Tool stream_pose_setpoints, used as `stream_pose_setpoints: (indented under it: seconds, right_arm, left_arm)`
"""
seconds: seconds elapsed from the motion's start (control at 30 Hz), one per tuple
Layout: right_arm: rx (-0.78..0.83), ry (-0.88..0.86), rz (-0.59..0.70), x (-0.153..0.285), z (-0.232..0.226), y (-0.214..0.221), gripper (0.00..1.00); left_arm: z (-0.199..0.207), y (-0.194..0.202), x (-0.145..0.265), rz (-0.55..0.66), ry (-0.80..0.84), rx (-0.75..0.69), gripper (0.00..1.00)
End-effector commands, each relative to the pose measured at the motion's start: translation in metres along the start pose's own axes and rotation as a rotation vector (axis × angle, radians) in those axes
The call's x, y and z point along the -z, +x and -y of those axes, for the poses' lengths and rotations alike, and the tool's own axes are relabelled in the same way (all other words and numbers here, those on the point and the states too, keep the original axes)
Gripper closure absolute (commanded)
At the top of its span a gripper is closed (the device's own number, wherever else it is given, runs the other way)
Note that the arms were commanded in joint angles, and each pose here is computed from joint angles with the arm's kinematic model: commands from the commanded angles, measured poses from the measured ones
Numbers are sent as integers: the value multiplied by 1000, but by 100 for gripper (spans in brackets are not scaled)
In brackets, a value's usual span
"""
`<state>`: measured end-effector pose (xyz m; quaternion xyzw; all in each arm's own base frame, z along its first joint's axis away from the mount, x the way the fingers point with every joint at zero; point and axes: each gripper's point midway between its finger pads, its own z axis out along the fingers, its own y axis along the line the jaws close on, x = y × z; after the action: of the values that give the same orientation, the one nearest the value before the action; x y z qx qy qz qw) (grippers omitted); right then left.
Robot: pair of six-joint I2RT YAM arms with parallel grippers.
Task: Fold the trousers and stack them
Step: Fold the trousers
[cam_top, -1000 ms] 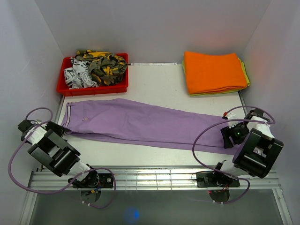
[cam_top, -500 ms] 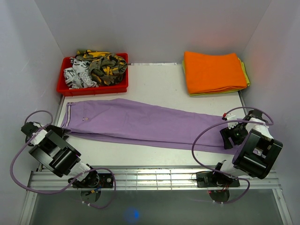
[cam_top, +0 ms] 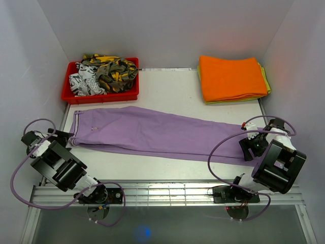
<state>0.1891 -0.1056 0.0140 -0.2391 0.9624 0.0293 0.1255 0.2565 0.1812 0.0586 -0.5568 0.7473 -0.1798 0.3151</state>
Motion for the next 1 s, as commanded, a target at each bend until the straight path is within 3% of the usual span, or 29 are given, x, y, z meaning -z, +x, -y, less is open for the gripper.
stream_pose_setpoints:
  seconds: [0.0, 0.13, 0.33, 0.7, 0.83, 0.87, 0.97]
  right_arm:
    - [-20, -48, -36, -15, -12, 13, 20]
    - [-25, -52, -29, -15, -13, 11, 20]
    - [-21, -54, -37, -15, -14, 14, 20]
    - [-16, -48, -42, -11, -11, 12, 20]
    - [-13, -41, -46, -10, -9, 12, 19]
    - [-13, -39, -49, -10, -9, 12, 19]
    - [-8, -32, -55, -9, -7, 13, 18]
  left_arm:
    - [10, -7, 3, 25, 42, -18, 13]
    - [5, 0, 0, 15, 32, 3, 16]
    - [0, 5, -8, -4, 29, 60, 34]
    - [-8, 15, -17, -38, 17, 123, 28]
    - [-1, 3, -17, 4, 44, 103, 50]
    - [3, -2, -16, 18, 55, 89, 60]
    - [22, -23, -6, 75, 104, 20, 78]
